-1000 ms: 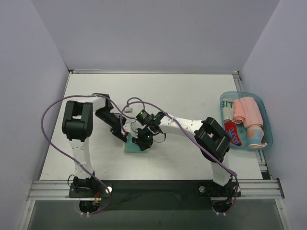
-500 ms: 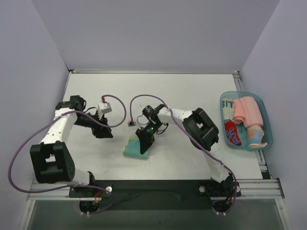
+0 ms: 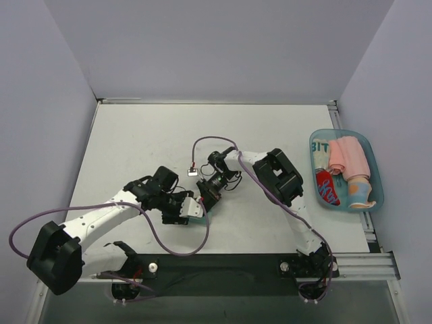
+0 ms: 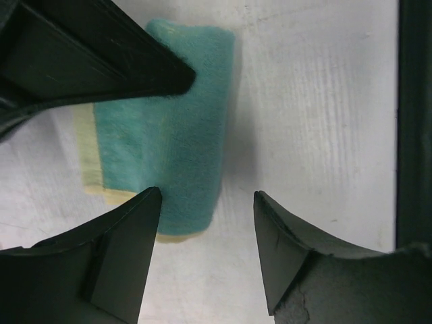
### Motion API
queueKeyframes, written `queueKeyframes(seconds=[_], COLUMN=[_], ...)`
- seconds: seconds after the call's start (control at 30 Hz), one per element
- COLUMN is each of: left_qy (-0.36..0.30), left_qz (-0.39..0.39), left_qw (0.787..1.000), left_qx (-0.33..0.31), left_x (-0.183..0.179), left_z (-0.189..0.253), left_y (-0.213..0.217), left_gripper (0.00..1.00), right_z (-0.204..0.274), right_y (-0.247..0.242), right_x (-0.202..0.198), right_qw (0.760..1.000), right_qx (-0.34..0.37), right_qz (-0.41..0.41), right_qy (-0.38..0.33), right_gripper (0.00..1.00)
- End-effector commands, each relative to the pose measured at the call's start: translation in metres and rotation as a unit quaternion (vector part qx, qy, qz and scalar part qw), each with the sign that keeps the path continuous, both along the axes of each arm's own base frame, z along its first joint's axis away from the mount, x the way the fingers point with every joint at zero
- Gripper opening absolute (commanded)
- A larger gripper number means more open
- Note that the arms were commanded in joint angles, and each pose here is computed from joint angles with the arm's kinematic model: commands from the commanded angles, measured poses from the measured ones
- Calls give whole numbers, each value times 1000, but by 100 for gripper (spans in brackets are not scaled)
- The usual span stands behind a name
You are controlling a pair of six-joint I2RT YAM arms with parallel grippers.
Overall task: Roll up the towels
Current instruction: Roll the towel
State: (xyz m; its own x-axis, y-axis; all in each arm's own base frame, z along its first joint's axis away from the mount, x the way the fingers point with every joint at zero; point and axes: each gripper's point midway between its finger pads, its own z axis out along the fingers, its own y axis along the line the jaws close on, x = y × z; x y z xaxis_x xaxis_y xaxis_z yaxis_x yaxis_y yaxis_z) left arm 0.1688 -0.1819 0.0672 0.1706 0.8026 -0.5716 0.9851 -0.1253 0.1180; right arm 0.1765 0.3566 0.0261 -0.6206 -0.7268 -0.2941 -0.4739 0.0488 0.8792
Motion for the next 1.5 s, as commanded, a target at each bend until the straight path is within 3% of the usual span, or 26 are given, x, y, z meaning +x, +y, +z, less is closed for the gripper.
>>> queueKeyframes(seconds=[0.0,0.13,0.2,0.33,0.43,0.47,0.57,0.7,0.87,0.9,1.0,1.2,1.47], left_qy=[-109,-123,-105,-45,20,54,119,194,295,305,372,446,501], left_qz=[-19,-54,-69,-85,-78,-76,-75,-63,-32,-17,2,47,57], left_qw=[994,991,992,993,992,989,980,963,936,936,911,882,850], left_qx=[-3,15,32,70,99,114,141,176,190,174,175,148,155], left_x=[37,35,30,9,-10,-20,-41,-59,-65,-52,-47,-3,28], left_z=[6,-14,-29,-54,-65,-68,-69,-66,-58,-52,-50,-50,-69], left_y=[-19,-25,-25,-21,-12,-6,3,11,13,7,7,-11,-13], left_gripper=[68,66,58,31,17,15,3,0,0,1,2,5,11], right_z=[-35,-35,-35,-33,-23,-16,7,74,139,158,176,176,178], right_y=[-18,-19,-21,-23,-26,-27,-30,-47,-79,-86,-108,-138,-115], right_x=[0,6,7,16,36,50,82,151,180,177,163,105,60], right_qw=[998,998,998,997,996,995,990,973,950,943,929,914,871], right_qx=[-63,-60,-61,-66,-71,-73,-69,-36,-23,-15,-23,-48,-56], right_qz=[11,1,-1,-9,-29,-47,-80,-151,-199,-204,-210,-186,-90], right_qy=[-16,-12,-12,-25,-48,-55,-91,-171,-241,-264,-305,-358,-479], right_gripper=[0,0,0,3,19,29,41,52,57,57,57,54,46])
